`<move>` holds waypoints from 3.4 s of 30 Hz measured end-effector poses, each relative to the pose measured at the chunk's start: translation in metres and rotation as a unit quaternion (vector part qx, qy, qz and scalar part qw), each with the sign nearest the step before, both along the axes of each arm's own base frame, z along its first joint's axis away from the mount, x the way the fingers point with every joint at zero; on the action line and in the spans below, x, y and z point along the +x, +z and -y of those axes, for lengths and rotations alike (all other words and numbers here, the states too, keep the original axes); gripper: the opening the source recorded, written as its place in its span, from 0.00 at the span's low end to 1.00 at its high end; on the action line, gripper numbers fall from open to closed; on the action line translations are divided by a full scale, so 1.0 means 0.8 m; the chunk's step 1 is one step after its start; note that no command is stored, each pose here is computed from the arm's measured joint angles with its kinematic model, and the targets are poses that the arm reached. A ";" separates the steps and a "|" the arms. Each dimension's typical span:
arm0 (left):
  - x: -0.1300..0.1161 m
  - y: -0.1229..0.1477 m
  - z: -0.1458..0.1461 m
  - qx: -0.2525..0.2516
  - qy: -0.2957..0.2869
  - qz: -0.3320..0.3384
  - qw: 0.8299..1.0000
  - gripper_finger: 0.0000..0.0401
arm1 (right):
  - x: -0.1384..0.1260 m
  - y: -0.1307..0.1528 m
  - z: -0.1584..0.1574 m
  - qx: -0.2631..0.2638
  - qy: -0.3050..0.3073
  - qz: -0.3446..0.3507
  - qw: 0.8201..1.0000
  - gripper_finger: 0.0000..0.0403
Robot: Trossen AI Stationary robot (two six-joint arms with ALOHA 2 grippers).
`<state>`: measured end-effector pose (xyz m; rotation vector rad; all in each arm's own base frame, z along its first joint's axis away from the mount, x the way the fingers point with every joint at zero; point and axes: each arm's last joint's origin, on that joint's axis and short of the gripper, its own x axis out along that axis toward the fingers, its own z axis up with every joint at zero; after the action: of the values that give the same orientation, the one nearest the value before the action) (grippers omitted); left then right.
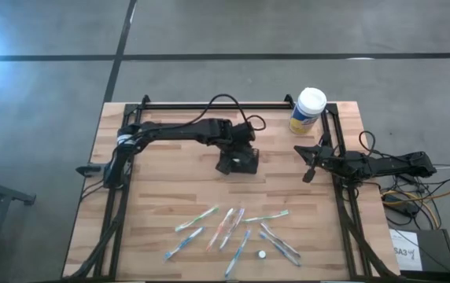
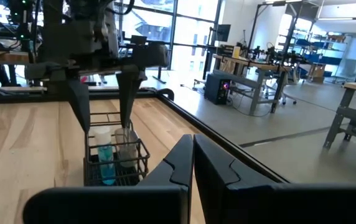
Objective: Pick & Place toothbrushing station
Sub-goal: Adjust the black wire organizer
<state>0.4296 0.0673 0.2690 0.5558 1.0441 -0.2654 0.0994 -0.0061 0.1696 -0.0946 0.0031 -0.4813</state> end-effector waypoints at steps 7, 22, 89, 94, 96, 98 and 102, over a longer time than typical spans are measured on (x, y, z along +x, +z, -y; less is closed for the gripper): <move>-0.011 0.029 0.002 -0.004 0.004 -0.011 1.000 0.66 | 0.000 0.000 0.000 0.000 0.000 0.000 1.000 0.02; -0.174 0.030 -0.032 -0.165 0.181 0.224 0.943 0.14 | 0.000 0.000 0.000 0.040 0.006 0.021 0.999 0.02; -0.180 -0.159 -0.071 -0.303 0.385 0.302 0.817 0.01 | 0.184 -0.094 -0.025 0.224 0.057 -0.098 0.968 0.02; -0.178 -0.159 -0.065 -0.307 0.380 0.299 0.820 0.01 | 0.186 -0.095 -0.023 0.228 0.042 -0.102 0.967 0.02; -0.176 -0.159 -0.060 -0.309 0.375 0.298 0.821 0.01 | 0.185 -0.095 -0.021 0.236 0.035 -0.096 0.966 0.02; -0.174 -0.159 -0.056 -0.309 0.372 0.297 0.823 0.01 | 0.185 -0.096 -0.020 0.239 0.030 -0.097 0.966 0.02; -0.172 -0.159 -0.050 -0.304 0.372 0.297 0.826 0.01 | 0.185 -0.096 -0.020 0.239 0.026 -0.098 0.966 0.02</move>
<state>0.2923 0.1069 0.1416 -0.3645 0.4482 0.2669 0.2474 0.0095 0.0926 0.3324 0.3099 -0.4052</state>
